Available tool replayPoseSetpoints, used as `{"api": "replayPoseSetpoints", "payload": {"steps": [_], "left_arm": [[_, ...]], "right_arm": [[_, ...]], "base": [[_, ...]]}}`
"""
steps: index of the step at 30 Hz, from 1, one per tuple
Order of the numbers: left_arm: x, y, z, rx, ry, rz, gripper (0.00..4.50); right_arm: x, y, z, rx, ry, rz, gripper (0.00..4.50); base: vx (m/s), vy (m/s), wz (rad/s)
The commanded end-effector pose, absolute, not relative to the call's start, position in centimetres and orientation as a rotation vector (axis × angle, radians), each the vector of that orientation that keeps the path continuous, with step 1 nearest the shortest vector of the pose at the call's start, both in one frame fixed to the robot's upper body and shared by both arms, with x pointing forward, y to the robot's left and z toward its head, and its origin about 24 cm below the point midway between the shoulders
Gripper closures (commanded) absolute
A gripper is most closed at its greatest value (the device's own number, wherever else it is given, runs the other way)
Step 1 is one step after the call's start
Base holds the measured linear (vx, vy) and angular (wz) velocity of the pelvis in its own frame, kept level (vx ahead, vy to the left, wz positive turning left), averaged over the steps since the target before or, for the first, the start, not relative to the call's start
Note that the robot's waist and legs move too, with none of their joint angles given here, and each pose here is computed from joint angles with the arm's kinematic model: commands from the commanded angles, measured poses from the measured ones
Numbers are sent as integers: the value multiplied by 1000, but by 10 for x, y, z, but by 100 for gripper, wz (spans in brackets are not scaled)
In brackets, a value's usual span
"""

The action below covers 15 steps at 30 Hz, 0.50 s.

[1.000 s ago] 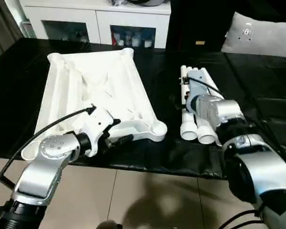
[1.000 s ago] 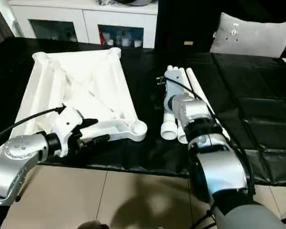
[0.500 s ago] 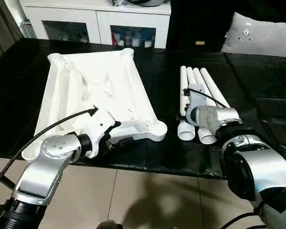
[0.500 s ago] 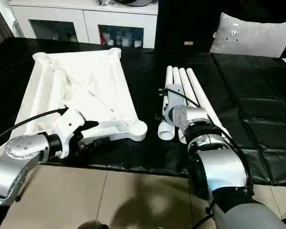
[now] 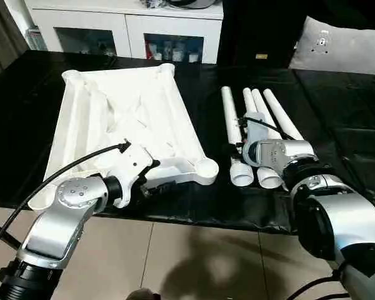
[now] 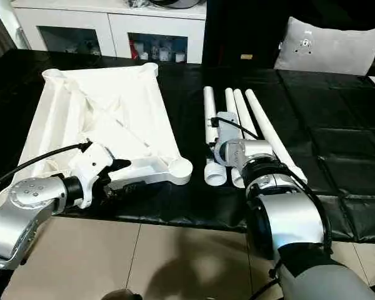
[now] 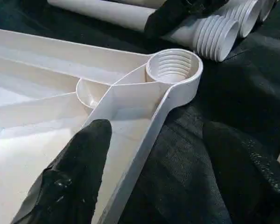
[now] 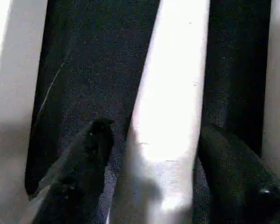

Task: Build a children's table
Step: Pick table leg

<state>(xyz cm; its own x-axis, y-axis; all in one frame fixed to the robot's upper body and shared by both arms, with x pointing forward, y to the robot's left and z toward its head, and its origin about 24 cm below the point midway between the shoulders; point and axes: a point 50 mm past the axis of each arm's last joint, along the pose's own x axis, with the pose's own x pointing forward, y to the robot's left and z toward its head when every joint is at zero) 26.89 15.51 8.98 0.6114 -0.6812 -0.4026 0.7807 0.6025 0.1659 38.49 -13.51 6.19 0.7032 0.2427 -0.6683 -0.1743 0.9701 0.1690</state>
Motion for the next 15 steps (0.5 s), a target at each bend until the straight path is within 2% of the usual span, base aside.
{"api": "replayPoseSetpoints", "payload": {"steps": [1, 8, 15], "left_arm": [[268, 153, 94, 353, 302, -872, 100], [267, 153, 93, 349, 305, -873, 100], [267, 153, 93, 348, 306, -878, 100]], "right_arm": [[382, -133, 57, 102, 793, 237, 175], [384, -134, 59, 104, 769, 224, 235], [384, -133, 60, 110, 764, 230, 261]], "base": [[0, 0, 0], [0, 0, 0], [0, 0, 0]]}}
